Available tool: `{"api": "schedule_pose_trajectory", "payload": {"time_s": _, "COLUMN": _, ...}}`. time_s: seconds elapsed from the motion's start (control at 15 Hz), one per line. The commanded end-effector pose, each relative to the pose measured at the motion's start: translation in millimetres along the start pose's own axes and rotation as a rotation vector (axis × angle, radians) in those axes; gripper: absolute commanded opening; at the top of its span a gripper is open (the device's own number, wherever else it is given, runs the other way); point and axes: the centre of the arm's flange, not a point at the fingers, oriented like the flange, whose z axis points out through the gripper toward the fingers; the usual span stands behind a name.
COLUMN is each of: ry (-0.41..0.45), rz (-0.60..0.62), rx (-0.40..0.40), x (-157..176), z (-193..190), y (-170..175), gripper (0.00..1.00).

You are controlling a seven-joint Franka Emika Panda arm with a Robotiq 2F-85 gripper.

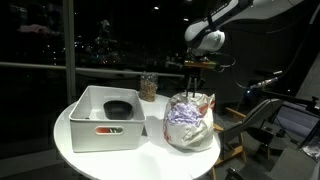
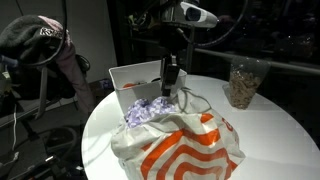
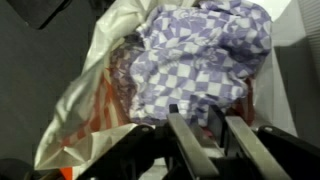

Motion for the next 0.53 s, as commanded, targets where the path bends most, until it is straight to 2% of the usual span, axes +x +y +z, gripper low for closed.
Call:
{"api": "schedule_pose_trajectory", "payload": {"time_s": 0.0, "ry": 0.028, "rz": -0.095, "rx": 0.173, "x": -7, "z": -15, "y": 5, "gripper": 0.68}}
{"api": "schedule_pose_trajectory", "payload": {"time_s": 0.27, "ry": 0.007, "rz": -0.269, "rx": 0.282, "x": -6, "z": -4, "y": -25, "gripper": 0.98}}
{"api": "schedule_pose_trajectory", "payload": {"time_s": 0.47, "ry": -0.005, "rz": -0.372, "rx": 0.347, "x": -7, "z": 16, "y": -58, "gripper": 1.00}}
